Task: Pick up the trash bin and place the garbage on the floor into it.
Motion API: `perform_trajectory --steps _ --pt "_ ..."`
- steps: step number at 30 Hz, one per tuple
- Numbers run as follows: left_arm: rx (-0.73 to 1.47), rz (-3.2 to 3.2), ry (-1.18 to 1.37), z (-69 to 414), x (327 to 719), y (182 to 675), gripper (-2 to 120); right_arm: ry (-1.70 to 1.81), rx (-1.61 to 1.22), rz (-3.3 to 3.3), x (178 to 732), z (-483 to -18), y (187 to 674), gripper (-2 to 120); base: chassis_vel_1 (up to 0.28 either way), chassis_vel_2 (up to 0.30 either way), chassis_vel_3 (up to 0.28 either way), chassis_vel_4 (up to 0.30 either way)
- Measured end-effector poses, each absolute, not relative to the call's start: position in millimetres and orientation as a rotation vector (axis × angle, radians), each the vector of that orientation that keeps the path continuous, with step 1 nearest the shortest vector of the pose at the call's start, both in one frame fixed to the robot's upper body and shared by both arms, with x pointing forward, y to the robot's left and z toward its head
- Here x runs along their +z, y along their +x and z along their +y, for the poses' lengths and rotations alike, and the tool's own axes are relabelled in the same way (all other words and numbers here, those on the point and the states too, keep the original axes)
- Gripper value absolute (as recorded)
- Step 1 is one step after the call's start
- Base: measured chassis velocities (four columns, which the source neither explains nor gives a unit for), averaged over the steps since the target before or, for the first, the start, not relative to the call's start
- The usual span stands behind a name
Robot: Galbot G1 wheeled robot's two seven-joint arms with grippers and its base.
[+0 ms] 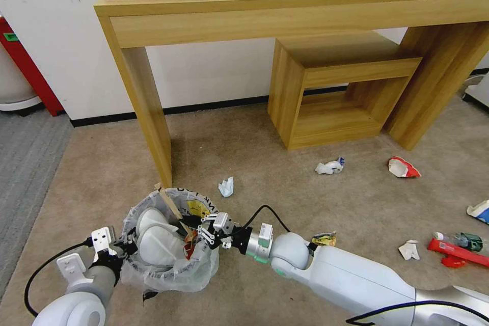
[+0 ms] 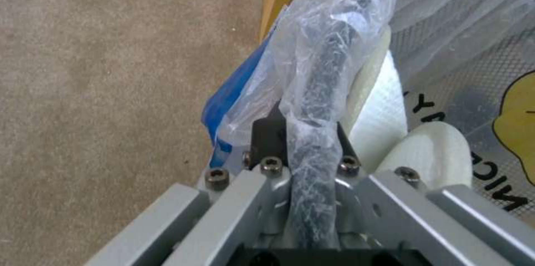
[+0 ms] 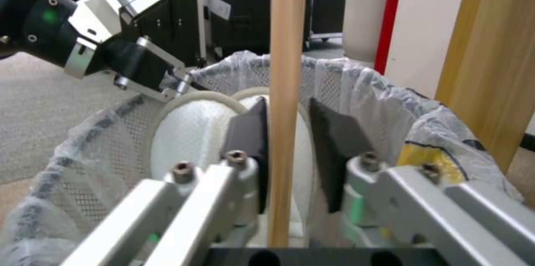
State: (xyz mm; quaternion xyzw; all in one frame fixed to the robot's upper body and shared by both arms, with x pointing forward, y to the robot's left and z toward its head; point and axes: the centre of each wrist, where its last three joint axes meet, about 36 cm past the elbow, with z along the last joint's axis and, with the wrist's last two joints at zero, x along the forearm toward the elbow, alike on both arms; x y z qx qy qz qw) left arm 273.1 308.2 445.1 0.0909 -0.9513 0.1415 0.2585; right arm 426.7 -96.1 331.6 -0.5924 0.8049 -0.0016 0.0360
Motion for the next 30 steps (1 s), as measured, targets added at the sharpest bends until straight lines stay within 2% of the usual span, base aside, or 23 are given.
perform_trajectory --steps 3,4,7,9,11,12,16,17,20,30 --pt "0.387 -2.578 0.248 308.3 443.8 273.6 1 -1.816 -0.017 2.477 330.5 -97.5 428.3 38 0.0 0.0 0.0 0.0" --pt "0.387 -2.578 0.248 308.3 443.8 273.6 1 -1.816 -0.017 2.477 330.5 -97.5 428.3 38 0.0 0.0 0.0 0.0" --pt "0.389 -2.579 0.247 308.5 443.2 274.7 1 -1.815 -0.022 2.48 328.2 -97.6 428.6 52 0.0 0.0 0.0 0.0" --pt "0.389 -2.578 0.248 308.6 443.0 274.8 1 -1.812 -0.022 2.48 328.5 -97.8 429.0 55 0.0 0.0 0.0 0.0" --pt "0.389 -2.575 0.25 309.5 441.1 276.0 1 -1.777 -0.009 2.489 336.0 -101.0 432.0 66 0.0 0.0 0.0 0.0" --pt "0.389 -2.575 0.25 309.5 441.1 276.0 1 -1.777 -0.009 2.489 336.0 -101.0 432.0 66 0.0 0.0 0.0 0.0" --pt "0.382 -2.565 0.26 312.3 435.1 278.4 1 -1.638 0.081 2.569 370.3 -114.5 438.1 84 0.0 0.0 0.0 0.0" --pt "0.382 -2.565 0.26 312.3 435.1 278.4 1 -1.638 0.081 2.569 370.3 -114.5 438.1 84 0.0 0.0 0.0 0.0" --pt "0.379 -2.564 0.261 313.1 433.6 279.7 1 -1.544 0.127 2.607 389.1 -124.2 442.2 98 0.0 0.0 0.0 0.0" --pt "0.371 -2.563 0.261 314.4 433.3 280.0 1 -1.419 0.157 2.661 408.7 -138.9 446.1 100 0.0 0.0 0.0 0.0"
